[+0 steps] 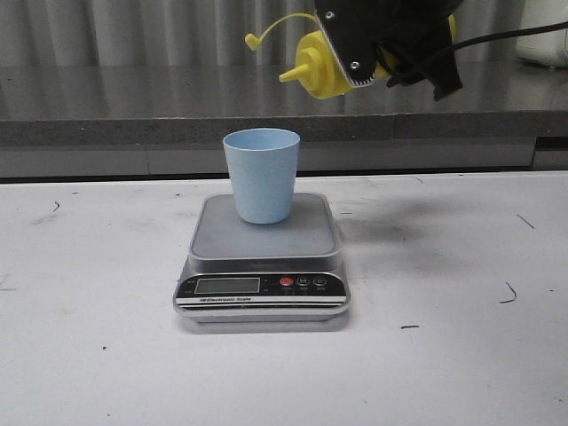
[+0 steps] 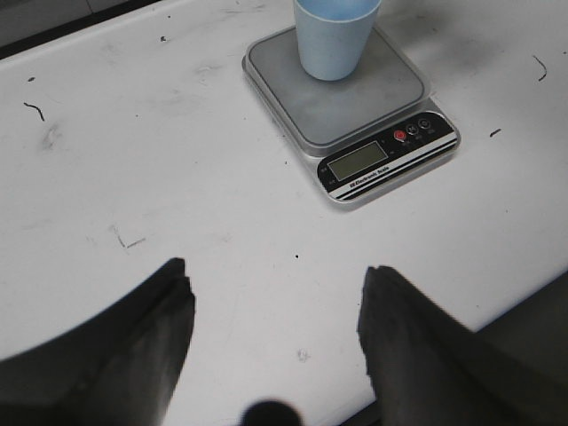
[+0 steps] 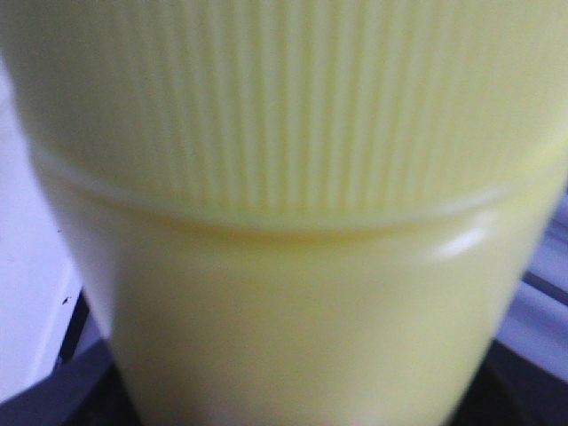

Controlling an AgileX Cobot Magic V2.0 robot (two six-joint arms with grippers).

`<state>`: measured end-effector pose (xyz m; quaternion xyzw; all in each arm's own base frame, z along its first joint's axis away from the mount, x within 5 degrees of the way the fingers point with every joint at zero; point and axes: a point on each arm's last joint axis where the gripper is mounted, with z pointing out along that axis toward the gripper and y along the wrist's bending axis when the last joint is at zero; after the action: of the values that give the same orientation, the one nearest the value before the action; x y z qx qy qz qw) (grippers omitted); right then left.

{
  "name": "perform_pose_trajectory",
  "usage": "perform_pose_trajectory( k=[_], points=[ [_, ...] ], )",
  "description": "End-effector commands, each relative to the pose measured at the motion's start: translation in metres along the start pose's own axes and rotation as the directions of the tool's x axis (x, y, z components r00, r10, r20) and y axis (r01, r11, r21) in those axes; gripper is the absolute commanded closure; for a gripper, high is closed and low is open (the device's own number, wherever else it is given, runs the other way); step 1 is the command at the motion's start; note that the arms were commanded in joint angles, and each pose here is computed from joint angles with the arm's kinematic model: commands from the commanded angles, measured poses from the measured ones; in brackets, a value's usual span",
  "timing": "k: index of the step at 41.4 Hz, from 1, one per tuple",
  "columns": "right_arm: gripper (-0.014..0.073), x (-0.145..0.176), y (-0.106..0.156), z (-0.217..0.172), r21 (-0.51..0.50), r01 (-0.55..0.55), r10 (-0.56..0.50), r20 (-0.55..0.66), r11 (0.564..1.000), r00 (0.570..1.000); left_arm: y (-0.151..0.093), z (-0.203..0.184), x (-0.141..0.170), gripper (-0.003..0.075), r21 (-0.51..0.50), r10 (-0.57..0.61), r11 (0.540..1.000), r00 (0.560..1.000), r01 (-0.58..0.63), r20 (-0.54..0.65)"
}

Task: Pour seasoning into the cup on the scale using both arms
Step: 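Turn the bottle upright and lower it back onto the table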

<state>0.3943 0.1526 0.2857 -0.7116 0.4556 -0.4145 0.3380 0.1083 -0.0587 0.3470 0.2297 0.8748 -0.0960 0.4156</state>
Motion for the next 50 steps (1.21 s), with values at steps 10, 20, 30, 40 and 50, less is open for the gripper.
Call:
perform_pose_trajectory(
  k=[10, 20, 30, 40, 50],
  points=[
    [0.0202, 0.011, -0.032, -0.022, 0.115, -0.217, 0.217, 0.018, 0.969, 0.976, 0.0, -0.006, -0.012, 0.0312, 0.005, -0.009, 1.0, 0.996, 0.009, 0.094],
    [0.0202, 0.013, -0.03, -0.022, 0.091, -0.674, 0.674, 0.037, 0.733, 0.738, 0.0, -0.006, -0.012, 0.0312, 0.005, -0.009, 1.0, 0.996, 0.009, 0.094],
    [0.0202, 0.023, -0.025, -0.024, 0.134, -0.938, 0.947, -0.019, 0.32, 0.321, 0.0, -0.006, -0.012, 0.0312, 0.005, -0.009, 1.0, 0.996, 0.009, 0.094],
    [0.0202, 0.034, -0.026, -0.054, 0.134, -0.985, 0.994, -0.019, 0.108, 0.106, 0.0, -0.006, -0.012, 0.0312, 0.005, -0.009, 1.0, 0.996, 0.009, 0.094],
    [0.0202, 0.061, 0.022, -0.083, 0.032, -0.999, 0.999, 0.013, -0.03, -0.029, 0.0, -0.006, -0.012, 0.0312, 0.005, -0.009, 1.0, 0.996, 0.009, 0.094]
  ],
)
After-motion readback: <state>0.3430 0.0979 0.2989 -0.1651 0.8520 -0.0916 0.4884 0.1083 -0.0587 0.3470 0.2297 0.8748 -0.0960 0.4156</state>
